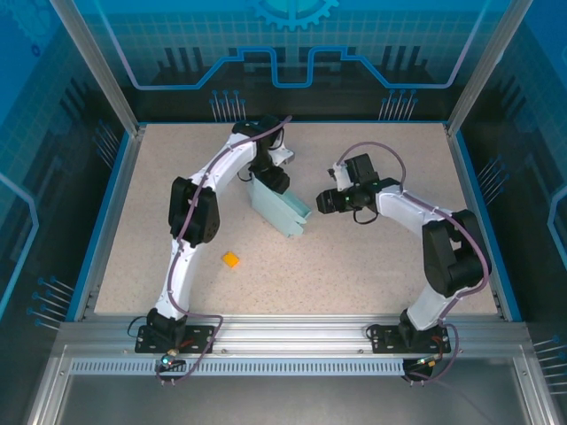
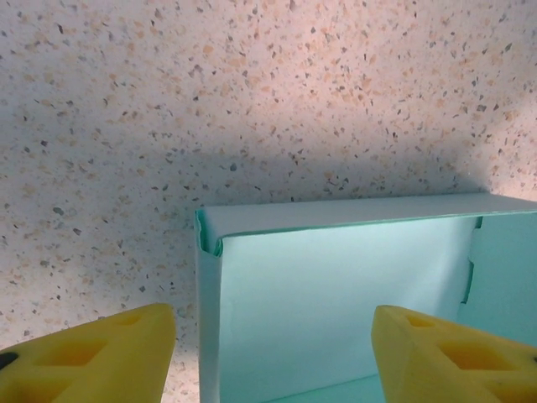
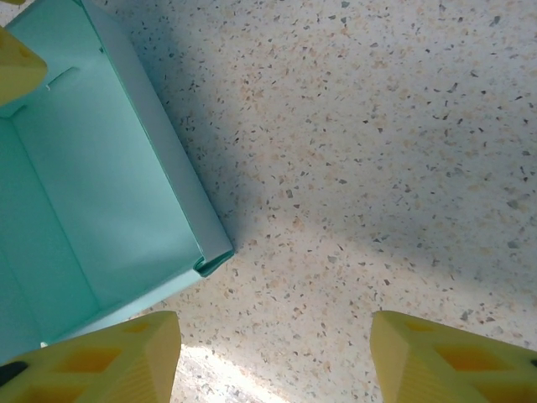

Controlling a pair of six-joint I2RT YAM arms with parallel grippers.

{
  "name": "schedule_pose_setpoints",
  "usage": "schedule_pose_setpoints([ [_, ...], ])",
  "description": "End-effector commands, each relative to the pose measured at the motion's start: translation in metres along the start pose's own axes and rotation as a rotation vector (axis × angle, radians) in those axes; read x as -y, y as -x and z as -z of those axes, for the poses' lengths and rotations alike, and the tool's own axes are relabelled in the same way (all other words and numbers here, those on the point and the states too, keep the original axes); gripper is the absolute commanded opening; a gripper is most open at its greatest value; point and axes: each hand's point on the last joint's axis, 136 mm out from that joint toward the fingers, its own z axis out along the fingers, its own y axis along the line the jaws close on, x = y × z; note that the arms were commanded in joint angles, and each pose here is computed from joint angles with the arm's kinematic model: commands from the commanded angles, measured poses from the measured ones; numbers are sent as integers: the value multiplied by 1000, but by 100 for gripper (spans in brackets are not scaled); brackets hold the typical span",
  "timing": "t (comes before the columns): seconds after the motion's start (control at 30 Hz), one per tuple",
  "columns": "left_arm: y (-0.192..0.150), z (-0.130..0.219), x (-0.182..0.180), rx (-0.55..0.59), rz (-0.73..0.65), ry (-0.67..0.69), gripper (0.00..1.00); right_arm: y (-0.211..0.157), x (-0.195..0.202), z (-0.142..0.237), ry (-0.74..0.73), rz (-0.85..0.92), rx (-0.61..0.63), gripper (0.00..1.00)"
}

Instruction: Fold the paper box

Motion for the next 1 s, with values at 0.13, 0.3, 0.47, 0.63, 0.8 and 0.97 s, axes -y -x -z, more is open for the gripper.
schedule_pose_setpoints([
  [0.13, 10, -8, 6, 37, 6, -96, 65, 4, -9, 2, 19, 17, -6, 62],
  [0.3, 13, -20, 13, 51, 11, -150, 66, 0, -7, -1, 10, 18, -16, 62],
  [0.47, 18, -28, 8, 64, 21, -132, 67, -1, -5, -2, 3, 21, -18, 62],
  [0.63, 25, -32, 2, 90, 45, -111, 69, -2, -5, -2, 2, 22, -18, 62],
  [0.8, 31, -40, -5, 112, 57, -84, 71, -2, -8, -1, 13, 34, -10, 62],
  [0.97, 34, -43, -10, 129, 30, -63, 73, 0, -10, 7, 11, 57, 9, 62],
])
